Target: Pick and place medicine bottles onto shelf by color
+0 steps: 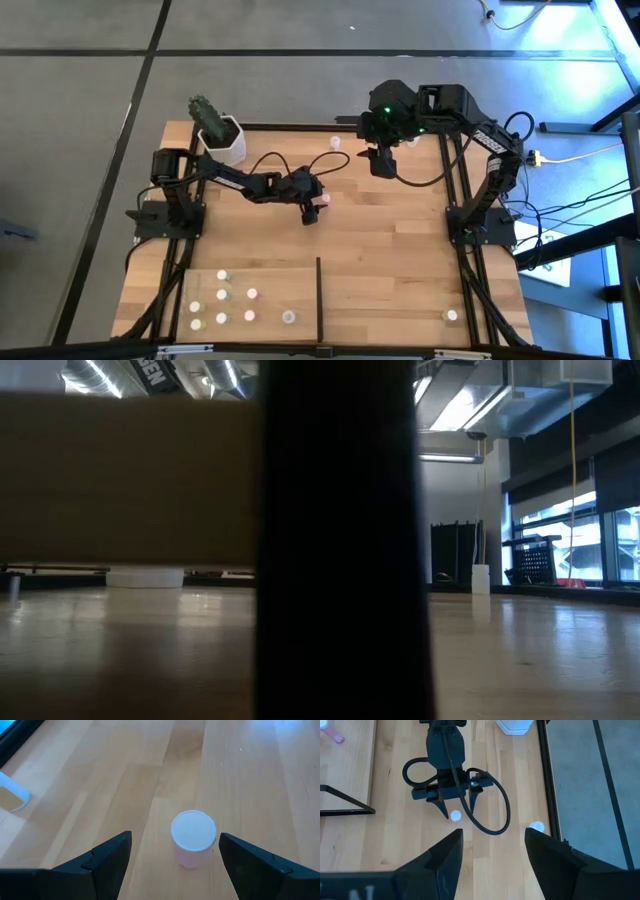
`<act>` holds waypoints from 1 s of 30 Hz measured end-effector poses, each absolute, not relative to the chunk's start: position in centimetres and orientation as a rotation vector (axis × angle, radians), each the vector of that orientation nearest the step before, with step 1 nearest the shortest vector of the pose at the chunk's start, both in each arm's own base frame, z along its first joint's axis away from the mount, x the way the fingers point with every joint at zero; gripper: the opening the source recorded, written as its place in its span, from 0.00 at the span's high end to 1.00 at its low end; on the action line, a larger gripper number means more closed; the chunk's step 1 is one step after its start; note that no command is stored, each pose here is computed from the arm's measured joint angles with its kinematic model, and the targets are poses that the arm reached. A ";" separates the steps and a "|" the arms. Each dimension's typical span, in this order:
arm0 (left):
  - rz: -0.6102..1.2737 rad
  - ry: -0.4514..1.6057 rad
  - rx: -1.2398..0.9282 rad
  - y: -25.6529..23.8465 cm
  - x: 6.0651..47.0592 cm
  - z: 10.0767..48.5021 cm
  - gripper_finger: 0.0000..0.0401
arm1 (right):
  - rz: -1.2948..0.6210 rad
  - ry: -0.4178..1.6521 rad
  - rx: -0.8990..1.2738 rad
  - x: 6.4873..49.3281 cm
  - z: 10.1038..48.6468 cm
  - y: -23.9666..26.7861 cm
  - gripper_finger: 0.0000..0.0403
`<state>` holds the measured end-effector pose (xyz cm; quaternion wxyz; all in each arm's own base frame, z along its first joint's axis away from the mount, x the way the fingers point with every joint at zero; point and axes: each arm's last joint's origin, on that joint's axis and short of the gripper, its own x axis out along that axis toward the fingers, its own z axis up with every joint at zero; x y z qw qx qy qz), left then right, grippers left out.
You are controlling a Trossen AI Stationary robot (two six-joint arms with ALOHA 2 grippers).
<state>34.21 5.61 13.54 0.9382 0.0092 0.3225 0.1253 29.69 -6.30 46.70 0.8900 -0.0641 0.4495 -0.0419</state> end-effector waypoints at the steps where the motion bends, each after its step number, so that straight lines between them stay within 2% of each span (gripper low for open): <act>1: 0.255 0.659 0.019 5.6 34.2 13.5 0.27 | -0.087 0.934 -0.133 29.7 46.7 -6.3 0.46; 12: 0.189 0.562 -0.010 4.9 34.8 14.3 0.29 | -0.086 0.933 -0.135 29.7 46.7 -6.3 0.46; 22: 0.219 0.614 -0.004 5.1 34.5 13.9 0.33 | -0.085 0.933 -0.137 29.7 46.7 -6.3 0.46; 30: 0.220 0.614 -0.005 5.1 34.5 13.8 0.42 | -0.085 0.932 -0.137 29.7 46.7 -6.3 0.46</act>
